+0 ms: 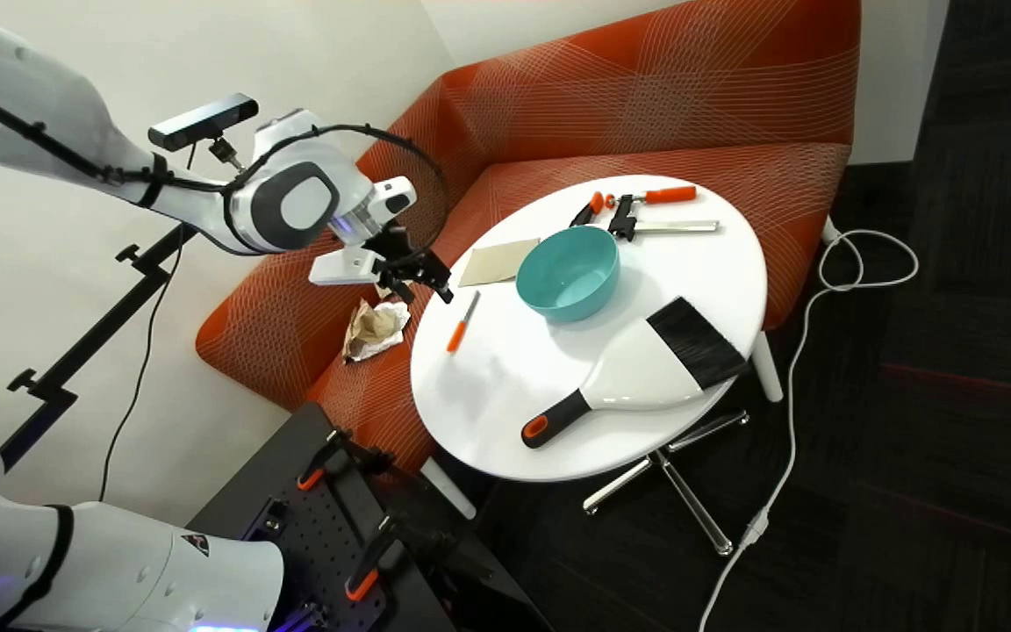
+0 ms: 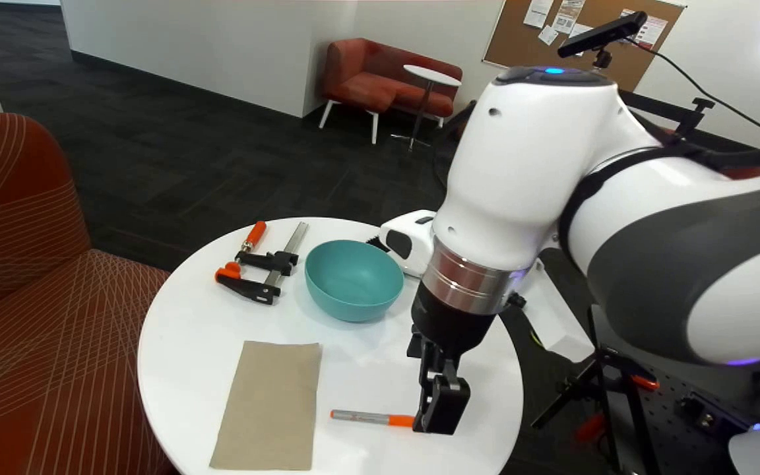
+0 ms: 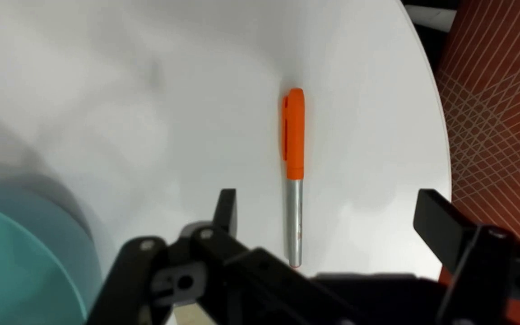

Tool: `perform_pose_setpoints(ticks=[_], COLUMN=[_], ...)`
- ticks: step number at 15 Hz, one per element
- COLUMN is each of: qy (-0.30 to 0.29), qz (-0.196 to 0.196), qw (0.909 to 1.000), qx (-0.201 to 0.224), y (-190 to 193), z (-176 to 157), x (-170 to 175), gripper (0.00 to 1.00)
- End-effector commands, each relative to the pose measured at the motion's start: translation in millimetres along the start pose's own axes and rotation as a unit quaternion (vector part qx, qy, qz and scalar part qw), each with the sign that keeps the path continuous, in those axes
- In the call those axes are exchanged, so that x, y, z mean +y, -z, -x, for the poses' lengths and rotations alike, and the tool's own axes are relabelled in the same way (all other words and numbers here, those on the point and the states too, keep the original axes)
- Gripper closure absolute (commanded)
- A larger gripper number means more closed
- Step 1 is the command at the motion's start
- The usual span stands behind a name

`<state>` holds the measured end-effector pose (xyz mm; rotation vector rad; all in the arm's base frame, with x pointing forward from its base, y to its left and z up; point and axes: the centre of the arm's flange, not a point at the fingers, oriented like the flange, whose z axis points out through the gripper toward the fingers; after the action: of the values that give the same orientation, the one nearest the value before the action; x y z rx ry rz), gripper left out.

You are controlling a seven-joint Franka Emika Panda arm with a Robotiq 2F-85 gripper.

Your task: Pick up the marker and put it in the bowl

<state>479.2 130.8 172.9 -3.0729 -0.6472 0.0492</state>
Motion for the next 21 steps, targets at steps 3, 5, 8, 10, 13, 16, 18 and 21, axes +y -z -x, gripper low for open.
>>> perform_pose_setpoints(ticks=[3,5,8,10,13,16,18,21], qy=[0.02,0.02,0.02,0.017,0.016,0.014,0.013,0.012], qz=[-0.003,-0.004,-0.006,-0.007,-0.009,-0.011,-0.011,-0.012], qw=[0.9998,0.9998,0.9997,0.9997,0.9997,0.9997,0.9997,0.9997], qx=[0.0,-0.005,-0.01,-0.013,-0.016,-0.017,-0.017,-0.017], y=[-31.8,-40.8,-52.8,-59.3,-66.9,-72.1,-73.9,-76.0], z=[-27.9,-32.0,-36.6,-38.6,-41.1,-43.0,-44.4,-45.8], x=[12.7,14.8,18.8,20.4,21.0,21.3,21.7,22.0], gripper=[0.0,0.0,0.0,0.0,0.0,0.25,0.32,0.58])
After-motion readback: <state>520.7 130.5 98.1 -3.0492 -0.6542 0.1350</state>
